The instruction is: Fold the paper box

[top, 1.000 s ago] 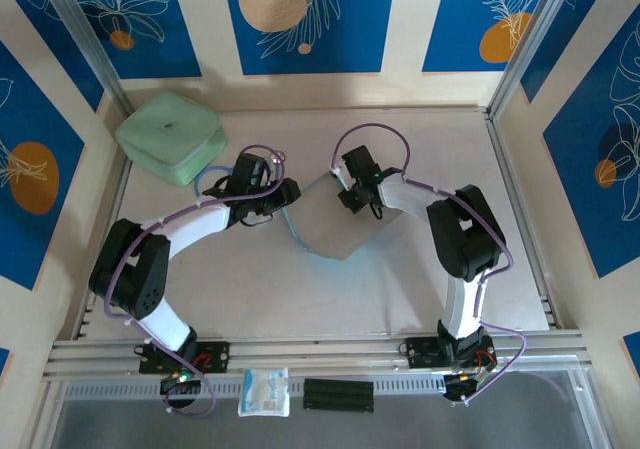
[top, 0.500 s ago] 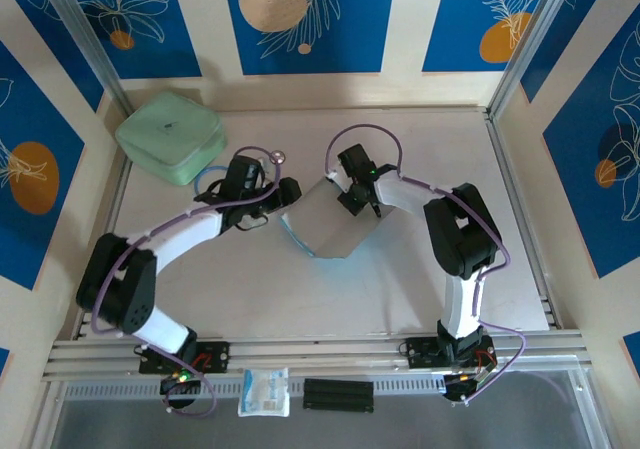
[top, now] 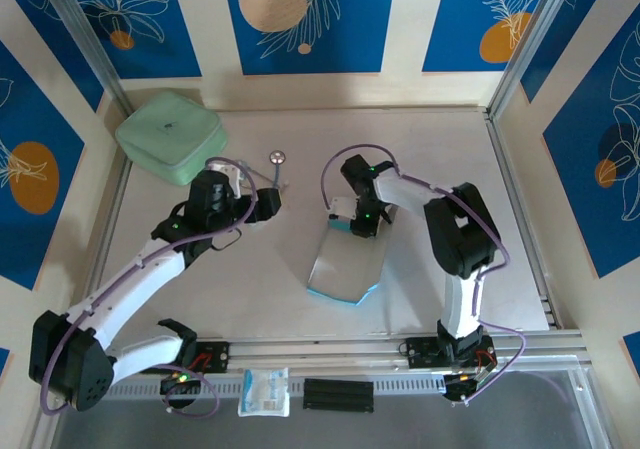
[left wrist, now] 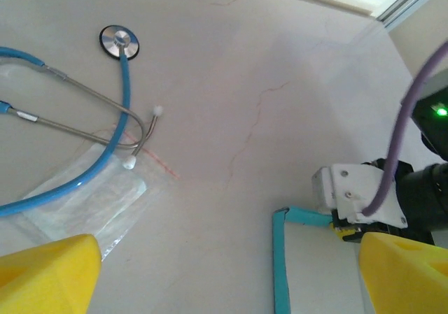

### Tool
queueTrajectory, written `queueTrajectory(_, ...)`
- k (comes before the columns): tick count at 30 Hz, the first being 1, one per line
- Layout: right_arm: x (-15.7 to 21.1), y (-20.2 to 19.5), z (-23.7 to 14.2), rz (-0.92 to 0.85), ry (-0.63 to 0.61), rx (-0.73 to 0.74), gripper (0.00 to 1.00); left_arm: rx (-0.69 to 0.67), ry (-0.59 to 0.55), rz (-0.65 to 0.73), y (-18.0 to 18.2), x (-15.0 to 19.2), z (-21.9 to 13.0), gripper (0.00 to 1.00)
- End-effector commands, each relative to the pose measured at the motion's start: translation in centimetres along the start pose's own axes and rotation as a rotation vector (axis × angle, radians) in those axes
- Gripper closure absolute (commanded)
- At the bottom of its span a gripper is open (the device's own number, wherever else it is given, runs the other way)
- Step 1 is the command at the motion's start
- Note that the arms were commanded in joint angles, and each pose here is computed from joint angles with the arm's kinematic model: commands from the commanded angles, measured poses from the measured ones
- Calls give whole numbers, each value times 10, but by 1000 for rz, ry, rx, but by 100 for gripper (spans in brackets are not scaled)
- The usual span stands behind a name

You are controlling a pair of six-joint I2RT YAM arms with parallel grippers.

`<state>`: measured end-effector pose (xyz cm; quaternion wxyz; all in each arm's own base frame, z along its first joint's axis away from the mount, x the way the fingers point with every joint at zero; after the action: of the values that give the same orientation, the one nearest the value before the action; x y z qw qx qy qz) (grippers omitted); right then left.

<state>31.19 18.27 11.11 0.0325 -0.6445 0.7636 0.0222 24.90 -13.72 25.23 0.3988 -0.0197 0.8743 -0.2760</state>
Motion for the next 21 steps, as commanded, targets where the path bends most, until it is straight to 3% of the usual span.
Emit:
queueTrajectory(1, -6, 7, 15, -21, 18, -119, 81, -9, 11, 30, 4, 7, 5, 6)
queueTrajectory(13, -19, -4, 18, -34, 24, -63, 74, 15, 45, 15, 5, 13, 16, 5)
queueTrajectory(21, -27, -3, -19, -57, -118, -64, 61, 14, 48, 12, 7, 15, 19, 4)
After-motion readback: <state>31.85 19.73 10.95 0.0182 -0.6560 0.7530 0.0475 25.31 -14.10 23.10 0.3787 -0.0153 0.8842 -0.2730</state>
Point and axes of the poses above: each hand's point on the last joint's axis, 136 mm out from that joint toward the fingers, its own z axis out along the fingers, its own y axis along the line the jaws close on, x = y × z, the point moved 9 cm from there along -z, back along the fingers, and after that the axes turned 5 degrees about -z, right-handed, at the moved point
